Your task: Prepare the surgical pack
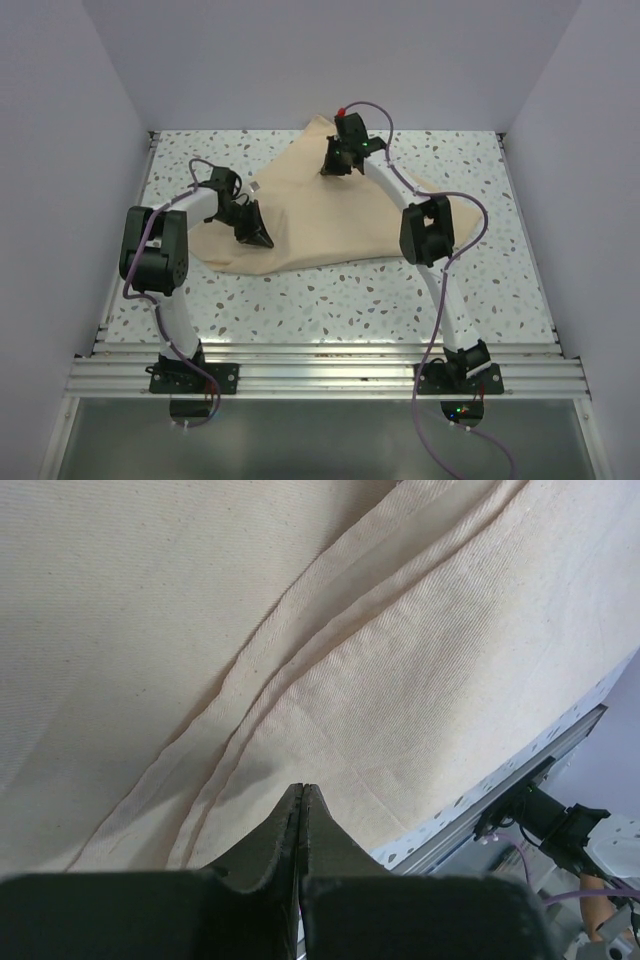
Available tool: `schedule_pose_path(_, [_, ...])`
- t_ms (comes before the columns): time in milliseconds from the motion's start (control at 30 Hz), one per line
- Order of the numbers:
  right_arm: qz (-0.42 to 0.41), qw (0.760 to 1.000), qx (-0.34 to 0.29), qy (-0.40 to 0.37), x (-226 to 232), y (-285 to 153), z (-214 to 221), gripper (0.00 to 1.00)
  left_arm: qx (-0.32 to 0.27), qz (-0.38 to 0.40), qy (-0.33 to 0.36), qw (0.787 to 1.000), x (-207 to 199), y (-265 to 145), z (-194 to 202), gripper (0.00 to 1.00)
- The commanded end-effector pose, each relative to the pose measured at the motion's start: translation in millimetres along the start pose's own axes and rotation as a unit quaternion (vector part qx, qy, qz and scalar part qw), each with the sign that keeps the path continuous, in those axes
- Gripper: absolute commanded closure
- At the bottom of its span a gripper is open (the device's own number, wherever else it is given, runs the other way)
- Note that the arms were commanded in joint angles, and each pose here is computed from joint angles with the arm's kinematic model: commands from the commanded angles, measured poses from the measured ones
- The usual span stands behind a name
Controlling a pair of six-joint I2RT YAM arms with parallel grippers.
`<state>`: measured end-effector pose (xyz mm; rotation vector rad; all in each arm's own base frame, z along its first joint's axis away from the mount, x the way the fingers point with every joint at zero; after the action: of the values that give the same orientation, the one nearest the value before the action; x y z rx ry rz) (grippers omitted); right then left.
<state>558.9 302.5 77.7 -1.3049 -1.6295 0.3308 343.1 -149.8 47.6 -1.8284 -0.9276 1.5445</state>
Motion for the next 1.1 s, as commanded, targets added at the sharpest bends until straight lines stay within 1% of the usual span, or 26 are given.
schedule_pose_path(0, [-0.075, 0.994, -0.083, -0.001, 56, -51, -57, 1.0, -0.027, 0.003, 0.03, 0.999, -11, -13, -16, 0.99])
schedule_pose_path(200, [-0.054, 0.997, -0.06, -0.002, 38, -25, -40, 1.0, -0.039, 0.026, 0.039, 0.998, -25, -21, -25, 0.98])
schedule_pose_path(367, [-0.03, 0.999, -0.02, 0.006, 14, 0, -13, 1.0, -0.037, 0.054, 0.037, 0.997, -38, -26, -23, 0.96])
schedule_pose_path(500, [-0.012, 1.0, 0.008, 0.01, -2, 7, 8, 1.0, -0.039, 0.073, 0.036, 0.996, -44, -25, -22, 0.93])
schedule_pose_path(733, [0.017, 0.999, 0.036, 0.007, -21, 7, 26, 1.0, -0.013, 0.103, 0.033, 0.994, -53, -7, -14, 0.92])
schedule_pose_path(867, [0.021, 0.999, 0.04, 0.007, -24, 10, 28, 1.0, -0.001, 0.1, 0.026, 0.995, -47, 5, -11, 0.92])
schedule_pose_path(933, [0.025, 0.999, 0.044, 0.008, -27, 16, 31, 1.0, 0.01, 0.082, 0.016, 0.996, -38, 10, -6, 0.92])
schedule_pose_path(1067, [0.025, 0.999, 0.044, 0.009, -27, 19, 31, 1.0, 0.059, 0.044, -0.015, 0.997, -11, 28, 20, 0.93])
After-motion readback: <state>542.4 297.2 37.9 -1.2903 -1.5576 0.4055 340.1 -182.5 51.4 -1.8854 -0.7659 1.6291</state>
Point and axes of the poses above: each gripper's point midway between its finger pads, its own y axis out along the fingers, its own x axis along the line the jaws close on, z = x × y, the point moved 1 cm from there along -y, back along the fingers, and after that the axes turned 11 degrees about y, right-handed, at the moved point
